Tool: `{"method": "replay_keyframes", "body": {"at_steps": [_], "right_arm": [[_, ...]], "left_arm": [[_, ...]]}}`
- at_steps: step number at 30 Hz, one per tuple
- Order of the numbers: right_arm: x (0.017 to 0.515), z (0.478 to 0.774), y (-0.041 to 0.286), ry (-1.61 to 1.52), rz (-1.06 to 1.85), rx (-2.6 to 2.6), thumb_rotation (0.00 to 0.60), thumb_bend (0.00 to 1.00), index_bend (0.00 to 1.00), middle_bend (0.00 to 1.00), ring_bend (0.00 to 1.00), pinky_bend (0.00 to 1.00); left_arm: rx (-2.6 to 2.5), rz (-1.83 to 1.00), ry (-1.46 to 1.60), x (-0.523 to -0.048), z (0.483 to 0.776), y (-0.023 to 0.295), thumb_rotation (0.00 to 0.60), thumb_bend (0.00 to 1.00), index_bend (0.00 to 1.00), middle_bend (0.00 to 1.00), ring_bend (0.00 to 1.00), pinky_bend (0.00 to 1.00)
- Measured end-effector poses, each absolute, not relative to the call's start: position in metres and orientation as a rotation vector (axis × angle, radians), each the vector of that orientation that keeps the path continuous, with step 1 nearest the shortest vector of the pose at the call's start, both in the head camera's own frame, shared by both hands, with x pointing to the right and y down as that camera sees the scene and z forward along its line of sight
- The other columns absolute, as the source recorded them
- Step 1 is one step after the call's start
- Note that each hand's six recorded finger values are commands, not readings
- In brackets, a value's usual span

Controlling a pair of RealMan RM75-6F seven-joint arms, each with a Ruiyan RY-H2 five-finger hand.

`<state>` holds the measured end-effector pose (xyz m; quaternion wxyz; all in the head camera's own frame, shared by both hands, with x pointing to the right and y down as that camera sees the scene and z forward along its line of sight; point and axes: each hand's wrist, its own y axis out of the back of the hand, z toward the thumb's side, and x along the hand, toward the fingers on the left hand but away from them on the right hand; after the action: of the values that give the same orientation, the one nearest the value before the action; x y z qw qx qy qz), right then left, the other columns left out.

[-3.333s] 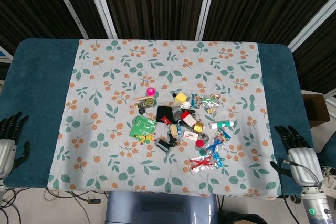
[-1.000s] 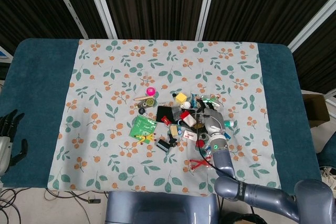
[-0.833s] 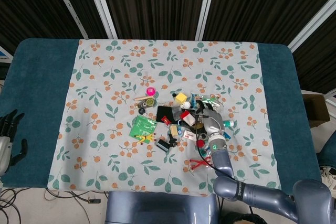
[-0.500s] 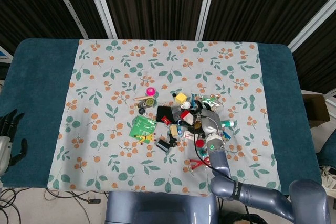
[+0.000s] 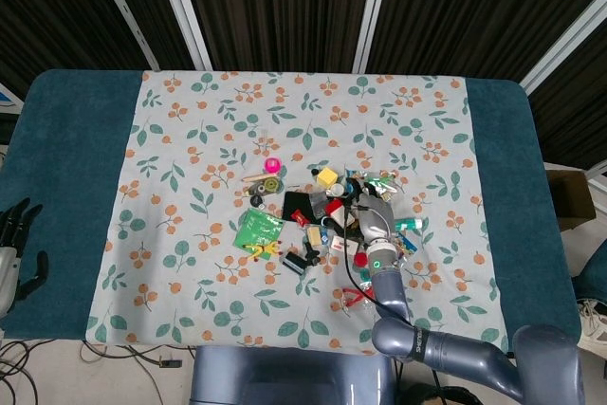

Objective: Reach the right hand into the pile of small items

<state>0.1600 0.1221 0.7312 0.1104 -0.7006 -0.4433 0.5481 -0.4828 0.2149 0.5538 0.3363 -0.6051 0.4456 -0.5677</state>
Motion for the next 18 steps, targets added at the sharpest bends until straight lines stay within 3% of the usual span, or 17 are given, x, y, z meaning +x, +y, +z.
{"method": "replay_keyframes", "body": {"at_steps": [12,18], "right_arm": [[0.1577,0.7329,0.1197,-1.307,1.629,-2.039,0.600,0.26,0.16,0.43,0.12,0.23],[0.1584,0.7339,0.1195,-1.316,1.635,-2.035,0.600,0.36,0.18,0.47,0.14,0.23]], "left_arm": [[-1.576,-1.481,1.169,-0.4814,0.5530,0.2140,0.600,0.58,0.07,0.00,0.00,0.04],[-1.577,-1.481,1.170,-0.4815,0.5533,0.2140,0.600,0.58,0.07,0.00,0.00,0.04]]}}
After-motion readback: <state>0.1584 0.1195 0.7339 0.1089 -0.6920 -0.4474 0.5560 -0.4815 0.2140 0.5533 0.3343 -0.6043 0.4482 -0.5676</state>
